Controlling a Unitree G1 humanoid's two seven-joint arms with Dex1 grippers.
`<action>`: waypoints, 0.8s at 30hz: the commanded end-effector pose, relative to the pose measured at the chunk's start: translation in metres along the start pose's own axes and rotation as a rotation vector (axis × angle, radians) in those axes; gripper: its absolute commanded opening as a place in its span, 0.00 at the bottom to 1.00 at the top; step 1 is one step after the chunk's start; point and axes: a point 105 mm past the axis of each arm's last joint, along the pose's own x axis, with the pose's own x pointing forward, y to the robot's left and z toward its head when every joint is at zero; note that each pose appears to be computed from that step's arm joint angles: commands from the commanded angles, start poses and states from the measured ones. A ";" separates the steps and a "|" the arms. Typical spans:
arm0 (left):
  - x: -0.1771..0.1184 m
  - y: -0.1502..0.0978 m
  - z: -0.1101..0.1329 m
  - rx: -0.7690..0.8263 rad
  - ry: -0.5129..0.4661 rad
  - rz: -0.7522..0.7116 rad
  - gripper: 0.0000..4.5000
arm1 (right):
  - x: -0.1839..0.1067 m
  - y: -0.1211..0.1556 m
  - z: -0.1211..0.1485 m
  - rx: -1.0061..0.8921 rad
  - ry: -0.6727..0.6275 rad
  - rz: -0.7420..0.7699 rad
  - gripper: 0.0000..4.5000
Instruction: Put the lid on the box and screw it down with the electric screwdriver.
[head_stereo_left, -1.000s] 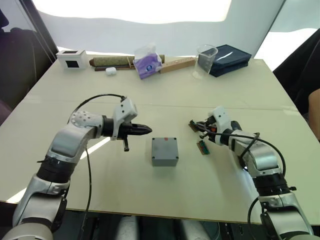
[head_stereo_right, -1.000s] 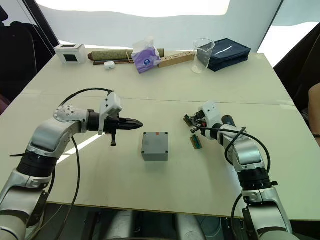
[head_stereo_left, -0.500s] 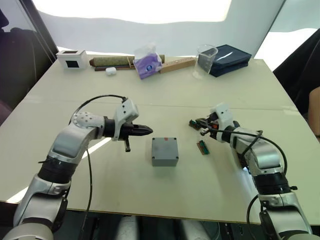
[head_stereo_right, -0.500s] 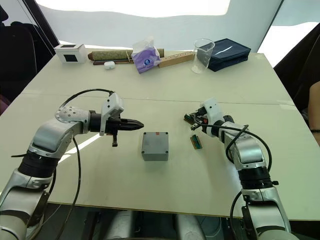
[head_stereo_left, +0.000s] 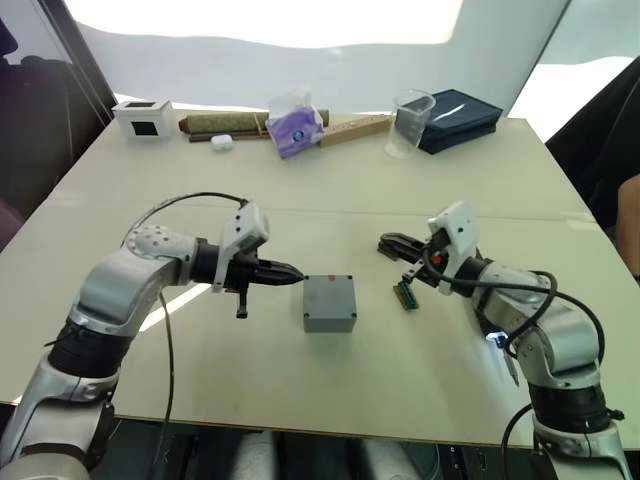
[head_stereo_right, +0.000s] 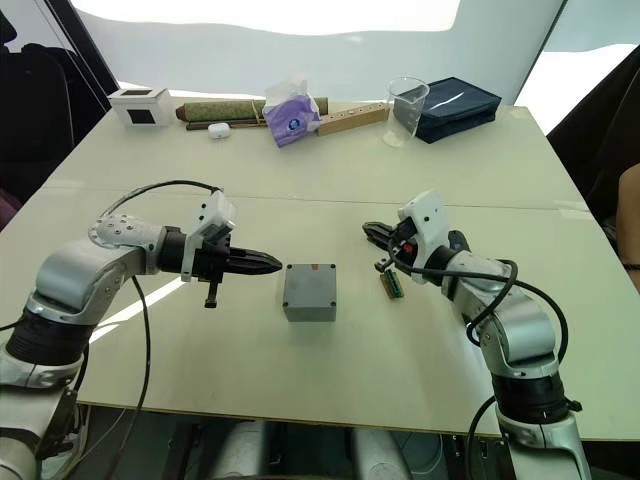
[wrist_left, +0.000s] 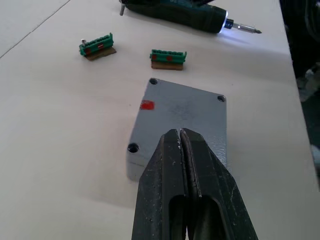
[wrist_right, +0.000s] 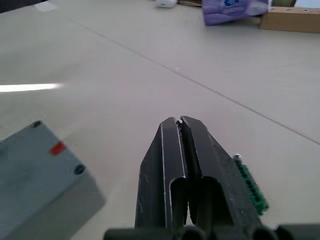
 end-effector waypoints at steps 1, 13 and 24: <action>-0.005 -0.004 0.002 0.029 0.006 -0.005 0.00 | 0.001 0.029 0.009 -0.027 -0.033 0.084 0.00; 0.000 -0.001 -0.011 0.034 0.031 0.020 0.00 | 0.009 0.046 -0.005 0.001 0.001 0.125 0.00; 0.001 0.000 -0.014 0.036 0.032 0.027 0.00 | 0.010 0.049 -0.014 0.015 0.033 0.142 0.00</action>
